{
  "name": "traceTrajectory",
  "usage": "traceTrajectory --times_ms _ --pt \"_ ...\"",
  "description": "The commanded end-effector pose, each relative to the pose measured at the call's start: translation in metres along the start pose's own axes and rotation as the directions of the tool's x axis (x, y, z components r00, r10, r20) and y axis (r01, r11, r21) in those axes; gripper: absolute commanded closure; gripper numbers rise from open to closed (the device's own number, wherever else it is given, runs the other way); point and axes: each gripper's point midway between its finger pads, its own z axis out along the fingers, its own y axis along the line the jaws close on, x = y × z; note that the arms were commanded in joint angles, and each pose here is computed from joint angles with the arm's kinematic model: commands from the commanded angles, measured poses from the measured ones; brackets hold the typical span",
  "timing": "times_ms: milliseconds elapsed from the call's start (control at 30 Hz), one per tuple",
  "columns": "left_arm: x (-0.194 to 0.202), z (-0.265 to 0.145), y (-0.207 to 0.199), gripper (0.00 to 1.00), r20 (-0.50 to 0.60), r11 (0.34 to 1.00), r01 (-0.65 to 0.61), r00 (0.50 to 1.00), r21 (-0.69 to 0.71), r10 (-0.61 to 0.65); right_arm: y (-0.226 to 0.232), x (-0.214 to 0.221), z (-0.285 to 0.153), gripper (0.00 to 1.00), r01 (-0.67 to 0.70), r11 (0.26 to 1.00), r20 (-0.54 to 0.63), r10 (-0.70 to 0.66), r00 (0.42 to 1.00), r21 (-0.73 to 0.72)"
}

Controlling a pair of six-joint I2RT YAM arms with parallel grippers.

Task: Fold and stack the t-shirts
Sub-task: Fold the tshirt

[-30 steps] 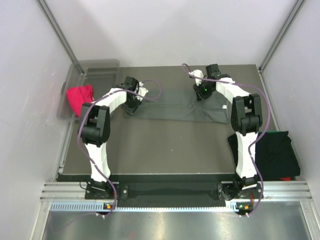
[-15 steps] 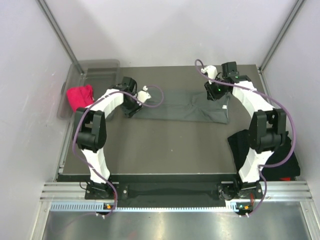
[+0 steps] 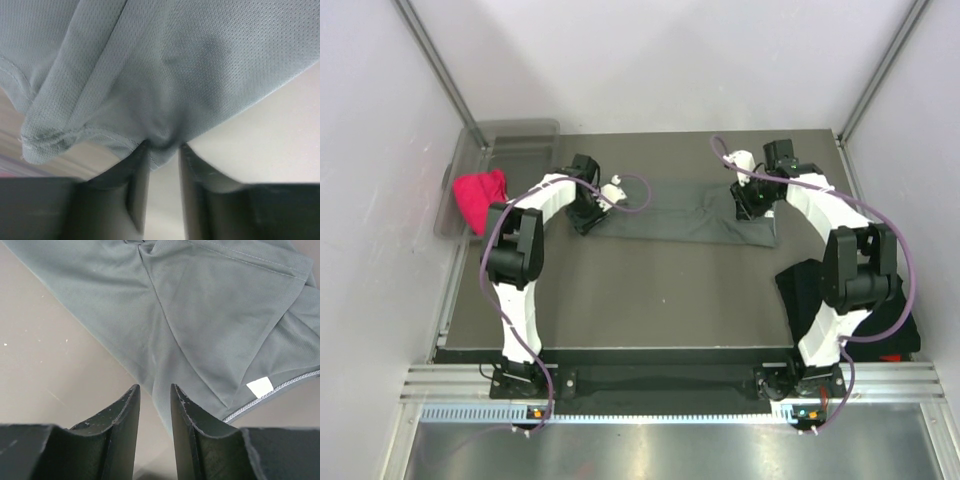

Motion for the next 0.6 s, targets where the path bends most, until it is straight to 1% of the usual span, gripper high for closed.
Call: traceTrajectory --times_ms 0,33,67,100,133,200,233,267,333,367,400,433,500,567 --pt "0.002 0.006 -0.001 0.68 -0.017 1.000 -0.009 1.000 0.030 0.010 -0.002 -0.012 -0.017 0.68 0.021 0.999 0.054 -0.022 0.998 0.026" --pt "0.003 0.006 -0.003 0.78 -0.022 0.999 -0.013 1.000 0.039 0.014 -0.007 -0.008 -0.018 0.68 0.021 0.998 0.033 -0.023 0.999 0.055" --pt "0.008 0.004 -0.008 1.00 -0.043 0.998 -0.020 0.999 0.063 0.023 -0.012 -0.006 -0.018 0.68 0.023 0.997 0.021 -0.025 0.999 0.078" --pt "0.010 0.003 -0.011 1.00 -0.049 0.997 -0.017 0.999 0.071 0.021 -0.018 -0.003 -0.019 0.68 0.019 0.995 0.009 -0.020 1.000 0.101" --pt "0.011 0.000 -0.012 1.00 -0.051 0.997 -0.015 0.999 0.076 0.019 -0.033 0.001 -0.024 0.68 -0.001 0.988 -0.002 0.001 1.000 0.153" --pt "0.012 -0.009 -0.020 1.00 -0.044 0.995 -0.015 0.999 0.102 0.019 -0.051 0.007 -0.024 0.66 -0.038 0.982 -0.019 0.043 0.999 0.187" --pt "0.012 -0.011 -0.022 1.00 -0.043 0.994 -0.014 0.999 0.106 0.019 -0.067 0.006 -0.032 0.65 -0.077 0.974 -0.009 0.081 0.997 0.212" --pt "0.013 -0.013 -0.025 1.00 -0.046 0.994 -0.009 0.999 0.110 0.014 -0.074 0.013 -0.026 0.64 -0.105 0.973 -0.029 0.113 0.993 0.206" --pt "0.015 -0.020 -0.032 1.00 -0.045 0.993 -0.002 0.999 0.118 0.007 -0.089 0.013 -0.029 0.62 -0.130 0.967 -0.044 0.143 0.989 0.221" --pt "0.016 -0.022 -0.036 1.00 -0.046 0.992 0.005 0.999 0.127 0.001 -0.100 0.024 -0.023 0.62 -0.159 0.962 -0.068 0.178 0.982 0.223" --pt "0.016 -0.028 -0.043 1.00 -0.038 0.991 0.007 0.999 0.135 -0.002 -0.107 0.022 -0.023 0.61 -0.164 0.959 -0.071 0.184 0.980 0.230" --pt "0.017 -0.030 -0.047 1.00 -0.041 0.990 0.016 0.999 0.142 -0.010 -0.110 0.030 -0.016 0.61 -0.178 0.959 -0.096 0.203 0.974 0.222" --pt "0.018 -0.037 -0.059 1.00 -0.036 0.988 0.008 0.999 0.155 -0.002 -0.116 0.031 -0.011 0.58 -0.192 0.956 -0.098 0.218 0.971 0.223" --pt "0.019 -0.041 -0.066 1.00 -0.037 0.988 0.005 0.999 0.155 0.001 -0.116 0.039 0.000 0.57 -0.216 0.956 -0.126 0.243 0.962 0.199"
